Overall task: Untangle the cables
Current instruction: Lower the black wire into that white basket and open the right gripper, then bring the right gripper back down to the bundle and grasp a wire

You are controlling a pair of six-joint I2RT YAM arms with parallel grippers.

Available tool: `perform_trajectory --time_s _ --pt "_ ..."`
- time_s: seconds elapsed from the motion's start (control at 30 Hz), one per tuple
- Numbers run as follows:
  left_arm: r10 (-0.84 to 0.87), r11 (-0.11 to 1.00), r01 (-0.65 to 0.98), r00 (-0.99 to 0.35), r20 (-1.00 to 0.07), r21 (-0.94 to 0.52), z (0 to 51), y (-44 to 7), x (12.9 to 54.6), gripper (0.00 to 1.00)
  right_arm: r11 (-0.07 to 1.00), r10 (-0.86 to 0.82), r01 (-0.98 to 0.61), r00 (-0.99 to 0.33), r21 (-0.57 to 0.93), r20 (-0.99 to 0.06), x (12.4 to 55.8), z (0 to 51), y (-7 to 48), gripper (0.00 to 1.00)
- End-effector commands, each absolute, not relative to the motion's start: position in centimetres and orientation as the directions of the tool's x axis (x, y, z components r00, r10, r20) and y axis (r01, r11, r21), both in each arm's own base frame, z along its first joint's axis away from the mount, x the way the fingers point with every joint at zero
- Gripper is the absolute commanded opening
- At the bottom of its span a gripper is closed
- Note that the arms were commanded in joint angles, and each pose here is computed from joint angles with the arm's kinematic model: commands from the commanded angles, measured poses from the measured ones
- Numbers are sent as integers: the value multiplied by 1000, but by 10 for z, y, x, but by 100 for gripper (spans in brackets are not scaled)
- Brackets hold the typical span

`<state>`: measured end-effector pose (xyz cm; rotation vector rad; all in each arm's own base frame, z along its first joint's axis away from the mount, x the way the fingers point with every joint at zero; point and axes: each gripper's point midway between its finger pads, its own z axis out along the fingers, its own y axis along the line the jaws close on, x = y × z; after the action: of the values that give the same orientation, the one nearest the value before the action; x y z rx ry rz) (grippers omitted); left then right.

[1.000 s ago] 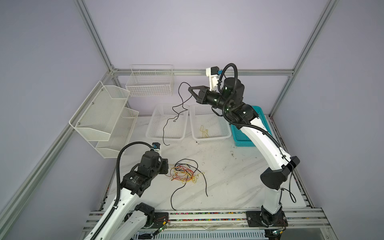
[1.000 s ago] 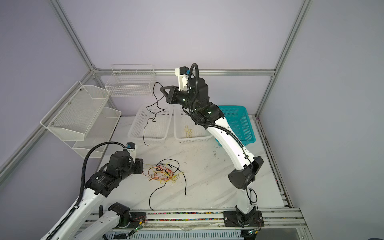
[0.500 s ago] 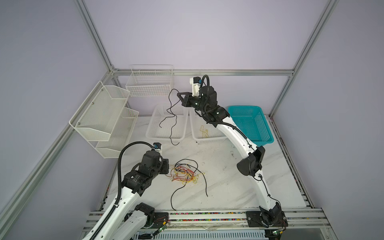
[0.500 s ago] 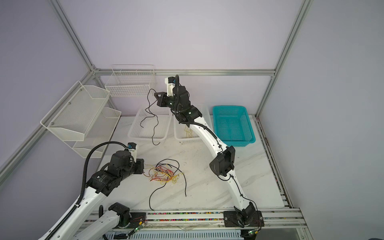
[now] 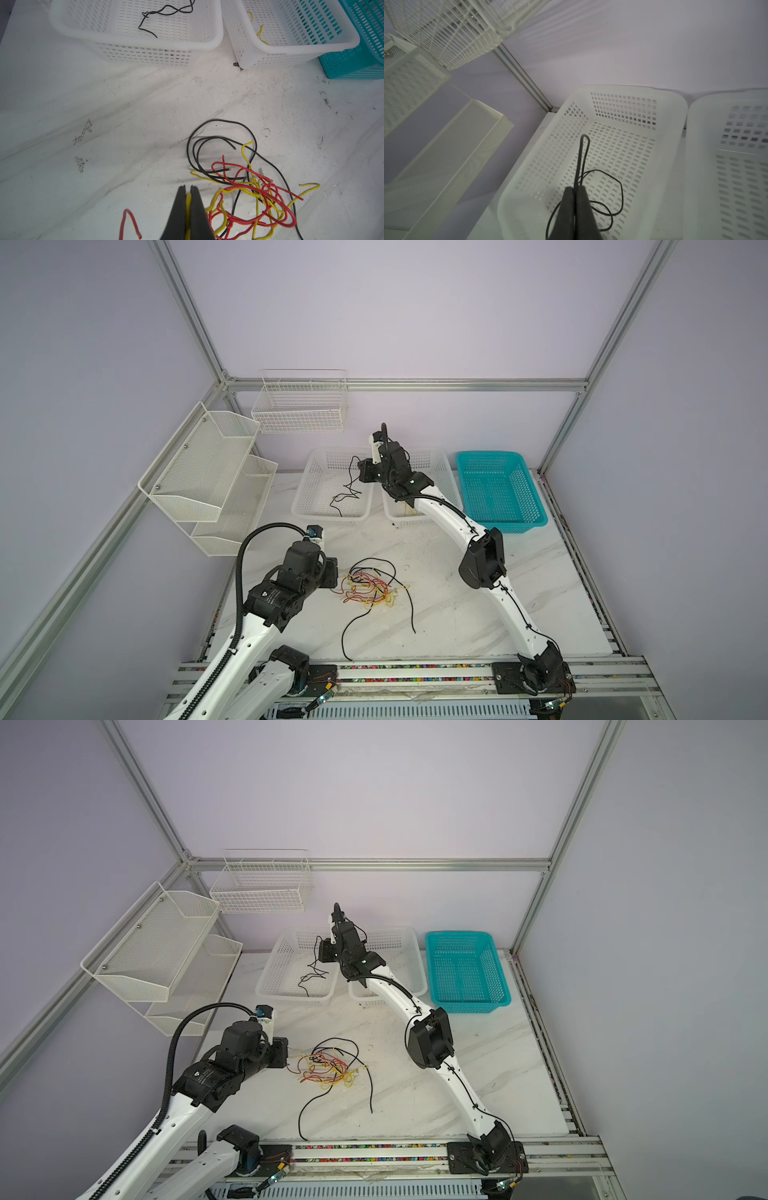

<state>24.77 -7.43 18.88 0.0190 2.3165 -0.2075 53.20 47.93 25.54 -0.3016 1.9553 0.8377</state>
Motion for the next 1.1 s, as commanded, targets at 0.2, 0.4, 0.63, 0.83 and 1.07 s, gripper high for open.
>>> perform_trajectory --time_s 0.2,0.4,0.63,0.83,1.07 --pt "-29 986 104 -674 -738 -134 189 -77 250 0 783 -78 -577 -463 234 -883 492 256 492 36" --pt "-30 986 101 -675 -737 -132 188 -77 250 0 797 -106 -571 -452 196 -886 475 289 471 55" --pt "-26 985 110 -675 -737 -136 189 -79 249 0 707 -89 -659 -444 257 -892 404 336 449 61" --pt "-9 973 160 -688 -726 -164 190 -89 247 0 547 -68 -768 -438 333 -897 313 331 417 64" --pt "-20 971 164 -673 -740 -175 196 -90 246 0 459 -108 -762 -558 456 -823 237 258 395 64"
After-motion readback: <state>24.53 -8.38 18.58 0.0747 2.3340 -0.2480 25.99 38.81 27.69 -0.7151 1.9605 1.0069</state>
